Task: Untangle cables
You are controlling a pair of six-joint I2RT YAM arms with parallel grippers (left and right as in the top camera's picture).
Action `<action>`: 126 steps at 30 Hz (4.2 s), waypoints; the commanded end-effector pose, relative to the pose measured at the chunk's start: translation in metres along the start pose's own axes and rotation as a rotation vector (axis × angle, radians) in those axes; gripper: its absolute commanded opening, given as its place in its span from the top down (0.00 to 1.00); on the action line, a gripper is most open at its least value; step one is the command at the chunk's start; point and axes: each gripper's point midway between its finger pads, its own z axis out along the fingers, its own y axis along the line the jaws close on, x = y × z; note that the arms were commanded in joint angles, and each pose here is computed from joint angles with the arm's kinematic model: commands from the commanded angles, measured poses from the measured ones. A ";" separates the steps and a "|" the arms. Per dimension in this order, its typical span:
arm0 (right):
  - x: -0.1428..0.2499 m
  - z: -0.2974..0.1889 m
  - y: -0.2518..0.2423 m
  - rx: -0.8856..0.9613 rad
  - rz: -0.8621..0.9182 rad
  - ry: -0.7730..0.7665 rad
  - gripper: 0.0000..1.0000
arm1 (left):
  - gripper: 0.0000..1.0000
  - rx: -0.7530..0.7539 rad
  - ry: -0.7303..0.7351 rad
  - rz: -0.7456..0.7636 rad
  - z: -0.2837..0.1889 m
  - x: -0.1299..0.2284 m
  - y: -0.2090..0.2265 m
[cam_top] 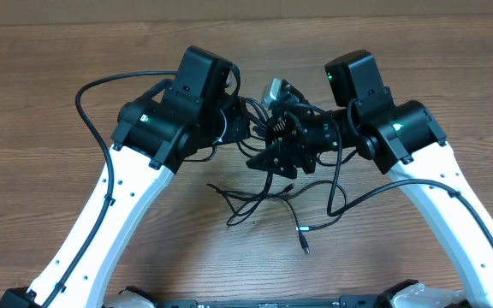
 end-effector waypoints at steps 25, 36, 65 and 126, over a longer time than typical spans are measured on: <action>-0.014 -0.006 -0.005 0.058 -0.020 -0.042 0.96 | 0.96 -0.273 -0.046 -0.486 -0.018 -0.005 0.082; 0.013 -0.039 -0.095 0.640 0.453 -0.015 0.96 | 0.96 -0.276 -0.030 -0.356 -0.018 -0.006 0.083; 0.003 0.001 -0.007 0.047 0.148 0.020 0.24 | 0.96 0.078 -0.279 0.352 -0.114 -0.028 0.004; 0.169 -0.013 -0.091 0.735 1.052 0.372 0.00 | 0.00 -0.202 -0.206 0.230 -0.111 -0.011 0.063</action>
